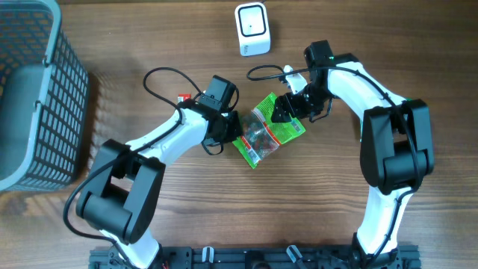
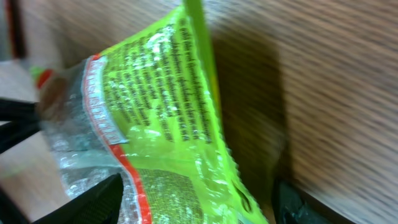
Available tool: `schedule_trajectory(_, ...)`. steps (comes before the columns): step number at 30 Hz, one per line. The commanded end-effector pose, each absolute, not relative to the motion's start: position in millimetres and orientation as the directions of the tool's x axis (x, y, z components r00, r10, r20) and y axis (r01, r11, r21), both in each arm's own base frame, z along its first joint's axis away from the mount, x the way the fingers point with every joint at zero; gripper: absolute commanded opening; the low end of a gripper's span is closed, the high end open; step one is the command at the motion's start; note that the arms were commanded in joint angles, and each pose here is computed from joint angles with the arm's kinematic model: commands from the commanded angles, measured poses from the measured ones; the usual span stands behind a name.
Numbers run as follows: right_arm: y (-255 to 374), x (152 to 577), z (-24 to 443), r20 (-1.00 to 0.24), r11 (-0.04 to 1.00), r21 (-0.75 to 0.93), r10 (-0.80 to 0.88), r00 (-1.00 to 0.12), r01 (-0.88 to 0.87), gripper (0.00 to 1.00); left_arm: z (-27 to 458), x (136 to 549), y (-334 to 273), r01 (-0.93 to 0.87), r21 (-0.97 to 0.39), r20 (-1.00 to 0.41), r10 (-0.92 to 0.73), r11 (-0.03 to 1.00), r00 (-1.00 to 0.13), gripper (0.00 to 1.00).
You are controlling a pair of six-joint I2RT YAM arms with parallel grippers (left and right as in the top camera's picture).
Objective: Scan the item barcode
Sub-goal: 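Grasp the green snack bag with the right gripper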
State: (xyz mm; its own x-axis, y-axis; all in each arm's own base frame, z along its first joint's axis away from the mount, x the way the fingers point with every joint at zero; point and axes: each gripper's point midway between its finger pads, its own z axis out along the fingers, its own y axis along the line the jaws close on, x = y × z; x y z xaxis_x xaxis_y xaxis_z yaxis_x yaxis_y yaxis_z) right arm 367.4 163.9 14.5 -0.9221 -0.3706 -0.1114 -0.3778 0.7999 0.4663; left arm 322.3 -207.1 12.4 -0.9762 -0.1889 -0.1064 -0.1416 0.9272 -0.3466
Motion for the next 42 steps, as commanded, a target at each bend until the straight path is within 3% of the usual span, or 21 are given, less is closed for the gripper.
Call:
schedule_trajectory(1, 177.3, 358.0, 27.1, -0.161, 0.732, 0.537, -0.400, -0.903, -0.420, 0.78, -6.2, 316.4, -203.1, -0.184, -0.317, -0.062, -0.214, 0.930, -0.975, 0.04)
schedule_trajectory(5, 181.4, 352.2, 18.5, -0.175, 0.708, 0.564, -0.399, -0.900, -0.424, 0.78, -14.3, 315.0, -202.5, -0.189, -0.307, -0.048, -0.213, 0.933, -0.976, 0.04)
schedule_trajectory(16, 221.6, 327.6, 34.9, -0.214, 0.456, 0.823, -0.303, -0.929, -0.339, 0.68, -15.4, 317.0, -204.0, -0.186, -0.313, -0.052, -0.213, 0.931, -0.976, 0.04)
schedule_trajectory(24, 242.7, 303.4, 24.4, -0.179, 0.425, 0.849, -0.327, -0.928, -0.313, 0.65, -15.4, 317.1, -204.0, -0.186, -0.314, -0.053, -0.213, 0.931, -0.976, 0.04)
schedule_trajectory(35, 283.1, 296.8, 26.4, -0.195, 0.401, 0.853, -0.349, -0.917, -0.334, 0.49, -15.5, 317.0, -203.9, -0.182, -0.313, -0.054, -0.209, 0.932, -0.976, 0.04)
schedule_trajectory(40, 282.1, 294.7, 25.9, -0.180, 0.406, 0.855, -0.349, -0.920, -0.322, 0.37, -15.6, 317.4, -203.4, -0.183, -0.310, -0.057, -0.210, 0.933, -0.976, 0.04)
schedule_trajectory(42, 281.7, 293.8, 25.6, -0.174, 0.408, 0.856, -0.350, -0.921, -0.317, 0.27, -15.5, 317.6, -203.4, -0.182, -0.310, -0.057, -0.210, 0.933, -0.976, 0.04)
